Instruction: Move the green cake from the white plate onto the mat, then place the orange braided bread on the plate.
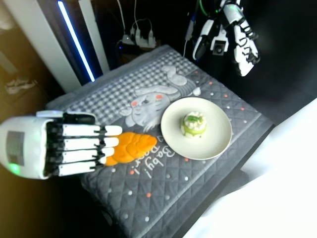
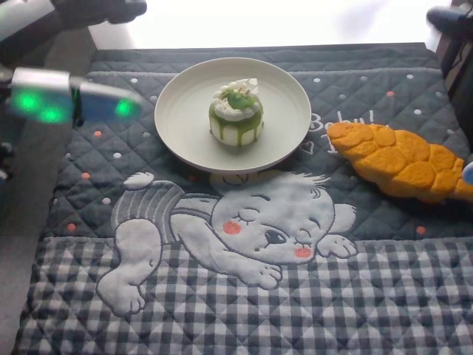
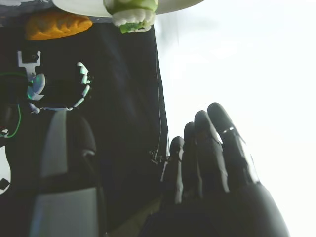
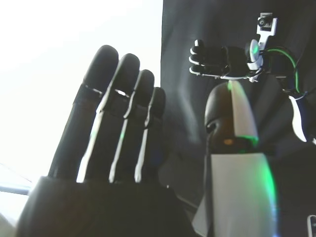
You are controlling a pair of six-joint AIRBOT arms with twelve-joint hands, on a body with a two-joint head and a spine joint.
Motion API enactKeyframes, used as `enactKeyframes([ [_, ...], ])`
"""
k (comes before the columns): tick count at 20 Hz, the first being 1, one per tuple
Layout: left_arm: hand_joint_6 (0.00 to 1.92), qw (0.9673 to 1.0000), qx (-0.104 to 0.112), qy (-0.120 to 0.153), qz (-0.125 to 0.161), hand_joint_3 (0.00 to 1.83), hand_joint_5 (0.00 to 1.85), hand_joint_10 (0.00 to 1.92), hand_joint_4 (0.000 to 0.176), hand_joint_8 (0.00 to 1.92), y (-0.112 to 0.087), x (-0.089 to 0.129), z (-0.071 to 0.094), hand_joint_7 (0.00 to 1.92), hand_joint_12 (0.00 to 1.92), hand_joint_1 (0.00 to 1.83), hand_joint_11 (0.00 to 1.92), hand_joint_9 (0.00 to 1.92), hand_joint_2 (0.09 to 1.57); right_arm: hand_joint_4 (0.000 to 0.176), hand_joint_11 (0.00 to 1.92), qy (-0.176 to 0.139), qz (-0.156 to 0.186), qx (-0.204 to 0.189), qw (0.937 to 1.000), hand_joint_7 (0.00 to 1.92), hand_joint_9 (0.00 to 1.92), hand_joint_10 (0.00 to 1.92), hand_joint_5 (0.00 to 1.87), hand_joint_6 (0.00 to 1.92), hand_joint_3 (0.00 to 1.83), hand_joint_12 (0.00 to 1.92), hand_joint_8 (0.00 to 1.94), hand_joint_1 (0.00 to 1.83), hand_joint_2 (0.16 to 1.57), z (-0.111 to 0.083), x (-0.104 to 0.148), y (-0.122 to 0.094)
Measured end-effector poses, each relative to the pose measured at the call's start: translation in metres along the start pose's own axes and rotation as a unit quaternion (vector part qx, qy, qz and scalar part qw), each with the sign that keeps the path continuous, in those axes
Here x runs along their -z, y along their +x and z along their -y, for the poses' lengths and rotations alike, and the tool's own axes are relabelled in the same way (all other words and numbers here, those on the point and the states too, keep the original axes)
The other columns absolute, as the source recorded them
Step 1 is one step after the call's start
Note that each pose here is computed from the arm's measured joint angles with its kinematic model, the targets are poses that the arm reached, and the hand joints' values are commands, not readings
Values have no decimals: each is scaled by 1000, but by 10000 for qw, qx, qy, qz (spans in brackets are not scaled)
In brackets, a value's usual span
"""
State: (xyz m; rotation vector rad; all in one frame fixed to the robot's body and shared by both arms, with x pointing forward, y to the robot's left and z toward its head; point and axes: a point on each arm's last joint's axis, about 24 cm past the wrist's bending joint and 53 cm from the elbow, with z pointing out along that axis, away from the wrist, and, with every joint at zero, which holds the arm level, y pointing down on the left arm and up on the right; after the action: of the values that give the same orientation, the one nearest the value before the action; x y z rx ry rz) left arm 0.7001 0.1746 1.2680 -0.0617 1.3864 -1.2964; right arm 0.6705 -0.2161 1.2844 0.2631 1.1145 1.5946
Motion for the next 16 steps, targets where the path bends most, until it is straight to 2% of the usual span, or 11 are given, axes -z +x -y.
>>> enactKeyframes([
  [3, 0, 9998, -51, 33, -208, 1, 212, 4, 71, 0, 8, -14, 3, 390, 72, 542, 344, 396, 836, 154, 12, 29, -11, 3, 10000, 90, 20, 18, 73, 1, 0, 5, 0, 587, 571, 1, 0, 1],
  [4, 0, 9994, -116, 21, -328, 2, 162, 0, 81, 0, 13, -24, 4, 326, 49, 598, 300, 339, 836, 152, 5, 29, -22, 4, 10000, 83, 14, 13, 69, 0, 0, 2, 0, 582, 573, 1, 0, 1],
  [6, 7, 9982, -232, -6, -546, 8, 170, 6, 31, 0, 18, -42, 6, 289, 46, 629, 300, 328, 853, 156, 0, 27, -14, 2, 10000, 85, 10, 9, 68, 0, 7, 0, 1, 576, 592, 1, 0, 1],
  [7, 12, 9976, -270, -38, -637, 4, 187, 9, 25, 2, 20, -51, 6, 293, 51, 645, 312, 337, 849, 157, 0, 25, -14, 2, 10000, 89, 12, 9, 69, 0, 7, 0, 3, 578, 594, 1, 0, 1],
  [9, 9, 9954, -360, -177, -873, 0, 240, 12, 20, 7, 30, -67, 0, 352, 76, 647, 358, 389, 841, 165, 0, 9, -15, 2, 10000, 96, 20, 10, 69, 0, 0, 0, 4, 569, 581, 0, 0, 1],
  [10, 9, 9938, -433, -258, -993, 0, 254, 8, 46, 5, 37, -74, -4, 360, 77, 621, 359, 389, 830, 148, 0, 2, 0, -8, 10000, 96, 25, 11, 62, 0, 3, 0, 4, 543, 587, 0, 0, 0],
  [11, 5, 9915, -539, -348, -1133, 0, 250, 1, 41, 3, 45, -79, -8, 359, 71, 628, 343, 377, 834, 151, 2, -18, -4, -10, 10000, 106, 26, 11, 61, 0, 2, 1, 8, 533, 587, -1, 0, 1],
  [12, 0, 9889, -634, -421, -1276, 2, 231, 0, 45, 0, 54, -84, -11, 352, 58, 641, 310, 356, 842, 171, 11, -51, -4, -12, 10000, 111, 35, 13, 54, 0, 1, 5, 8, 502, 583, -3, 0, 1],
  [13, 6, 9861, -724, -485, -1413, 1, 243, 2, 32, 0, 62, -88, -15, 347, 60, 645, 316, 356, 841, 151, 65, -92, 13, -37, 10000, 123, 67, 23, 59, 2, 6, 29, 10, 463, 600, -5, 0, 1],
  [14, 12, 9841, -790, -515, -1504, 0, 260, 2, 27, 0, 65, -92, -16, 344, 63, 630, 324, 355, 826, 164, 79, -113, 1, -43, 9999, 123, 82, 26, 64, 4, 7, 36, 8, 429, 603, -6, 0, 3],
  [16, 4, 9787, -963, -603, -1712, 0, 262, 9, 63, 5, 75, -96, -21, 393, 89, 585, 371, 411, 779, 175, 28, -147, -40, -33, 9999, 63, 46, 5, 43, 0, 10, 16, 0, 395, 626, -8, 0, 4],
])
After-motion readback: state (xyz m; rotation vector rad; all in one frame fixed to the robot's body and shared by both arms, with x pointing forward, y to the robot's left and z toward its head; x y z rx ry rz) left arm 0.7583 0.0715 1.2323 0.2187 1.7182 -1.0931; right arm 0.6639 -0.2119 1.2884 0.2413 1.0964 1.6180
